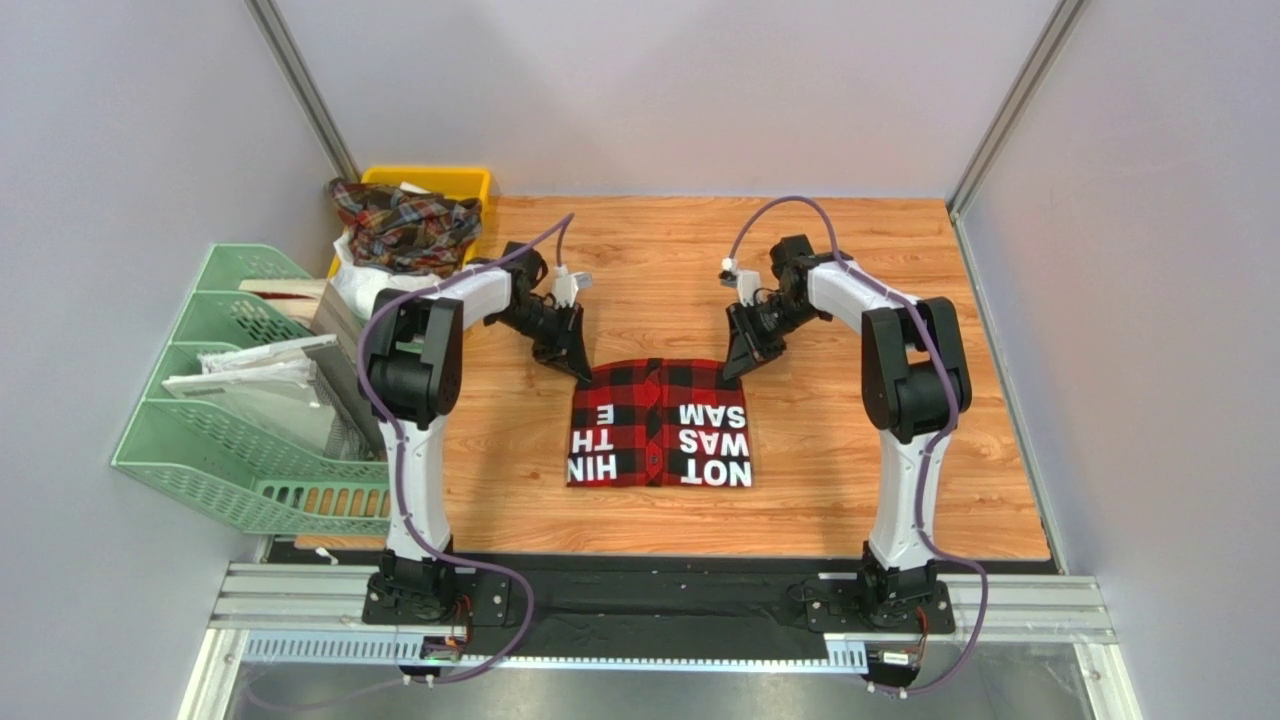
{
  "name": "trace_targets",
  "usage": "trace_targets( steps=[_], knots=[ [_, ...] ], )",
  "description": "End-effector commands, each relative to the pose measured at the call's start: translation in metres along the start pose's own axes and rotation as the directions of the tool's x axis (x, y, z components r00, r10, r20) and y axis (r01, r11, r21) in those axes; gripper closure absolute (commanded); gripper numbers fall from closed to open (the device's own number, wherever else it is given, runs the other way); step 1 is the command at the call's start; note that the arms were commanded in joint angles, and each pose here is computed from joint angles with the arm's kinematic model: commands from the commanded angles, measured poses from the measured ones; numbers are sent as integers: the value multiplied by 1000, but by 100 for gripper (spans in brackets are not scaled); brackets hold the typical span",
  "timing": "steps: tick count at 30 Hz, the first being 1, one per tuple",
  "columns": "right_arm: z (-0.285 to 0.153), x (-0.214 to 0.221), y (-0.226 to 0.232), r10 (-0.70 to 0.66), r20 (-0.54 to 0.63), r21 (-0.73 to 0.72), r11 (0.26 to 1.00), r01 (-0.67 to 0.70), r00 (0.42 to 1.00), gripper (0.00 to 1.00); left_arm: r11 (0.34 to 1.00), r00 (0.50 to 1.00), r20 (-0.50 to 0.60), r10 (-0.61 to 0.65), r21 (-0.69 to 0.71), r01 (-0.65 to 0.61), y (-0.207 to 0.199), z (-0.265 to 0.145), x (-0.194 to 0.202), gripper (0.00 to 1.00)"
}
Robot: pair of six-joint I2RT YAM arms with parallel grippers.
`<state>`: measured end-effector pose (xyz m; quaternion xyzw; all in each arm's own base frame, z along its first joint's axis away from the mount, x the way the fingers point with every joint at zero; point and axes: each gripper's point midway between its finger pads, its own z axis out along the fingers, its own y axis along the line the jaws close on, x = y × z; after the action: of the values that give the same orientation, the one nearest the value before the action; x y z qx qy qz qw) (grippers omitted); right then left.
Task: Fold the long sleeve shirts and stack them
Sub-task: Fold the shirt
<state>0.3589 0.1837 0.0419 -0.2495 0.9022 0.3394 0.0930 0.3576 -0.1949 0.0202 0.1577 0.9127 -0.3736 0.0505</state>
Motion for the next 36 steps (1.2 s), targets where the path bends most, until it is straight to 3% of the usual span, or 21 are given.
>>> trace_targets(
  steps=[1, 3, 6, 7, 8, 10, 11, 12, 13, 15, 16, 18, 19, 20, 23, 27, 28, 30, 32, 36],
  knots=[
    [-15, -23, -14, 0, 68, 86, 996, -6, 998, 85, 994, 995, 86, 53, -97, -45, 9, -28, -32, 82],
    [-31, -29, -13, -12, 111, 114, 993, -1, 994, 85, 992, 991, 109, 75, -105, -63, 6, -37, -37, 82],
    [-54, -41, -18, -36, 158, 171, 985, 9, 987, 50, 986, 977, 150, 153, -88, -141, -14, -59, -46, 66],
    [-66, -42, -10, -41, 168, 177, 984, 11, 985, 23, 980, 961, 200, 190, -95, -173, -26, -79, -51, 59],
    [-76, -44, -4, -38, 187, 176, 984, 5, 982, 15, 974, 940, 256, 225, -60, -217, -41, -90, -56, 57],
    [-105, -47, 26, -50, 256, 130, 991, 17, 965, 7, 961, 906, 333, 259, 4, -276, -79, -116, -44, 44],
    [-112, -46, 39, -38, 279, 93, 996, 13, 959, 6, 951, 894, 355, 274, 37, -306, -94, -121, -37, 43],
    [-116, -43, 56, 22, 299, 35, 999, -34, 954, 6, 942, 887, 372, 274, 84, -325, -109, -125, -28, 35],
    [-111, -33, 80, 64, 299, -82, 996, -42, 952, 0, 932, 895, 365, 257, 151, -330, -127, -121, -1, 9],
    [-113, -20, 132, 145, 299, -228, 971, -77, 943, 0, 912, 909, 357, 216, 258, -318, -151, -112, 22, 4],
    [-95, -2, 142, 165, 276, -301, 951, -78, 947, 0, 887, 931, 306, 200, 347, -304, -167, -98, 55, 1],
    [-85, 7, 181, 105, 302, -376, 927, 17, 948, 0, 850, 931, 310, 194, 420, -318, -186, -89, 71, 1],
    [-79, 16, 196, 145, 259, -435, 900, -19, 955, 0, 837, 957, 236, 168, 479, -265, -191, -70, 96, 1],
    [-59, 39, 206, 134, 199, -459, 888, -29, 971, 0, 812, 941, 262, 215, 487, -322, -196, -64, 98, 1],
    [-28, 70, 213, 70, 123, -476, 879, -3, 990, 0, 817, 960, 172, 220, 506, -278, -188, -32, 115, 1],
    [13, 87, 183, 128, 14, -464, 879, -107, 992, 0, 887, 995, -5, 95, 454, -82, -133, 17, 128, 4],
    [27, 93, 170, 162, -32, -451, 878, -159, 986, 0, 901, 995, -5, 103, 425, -91, -120, 23, 125, 5],
    [38, 96, 150, 215, -68, -424, 878, -223, 974, 1, 911, 997, -77, -15, 409, 45, -102, 34, 131, 7],
    [51, 107, 121, 264, -103, -365, 887, -283, 959, 2, 921, 993, -88, -79, 376, 106, -92, 33, 127, 8],
    [34, 115, 96, 275, -132, -246, 922, -300, 952, 6, 923, 997, -72, -7, 384, 34, -105, 12, 136, 12]
  ],
)
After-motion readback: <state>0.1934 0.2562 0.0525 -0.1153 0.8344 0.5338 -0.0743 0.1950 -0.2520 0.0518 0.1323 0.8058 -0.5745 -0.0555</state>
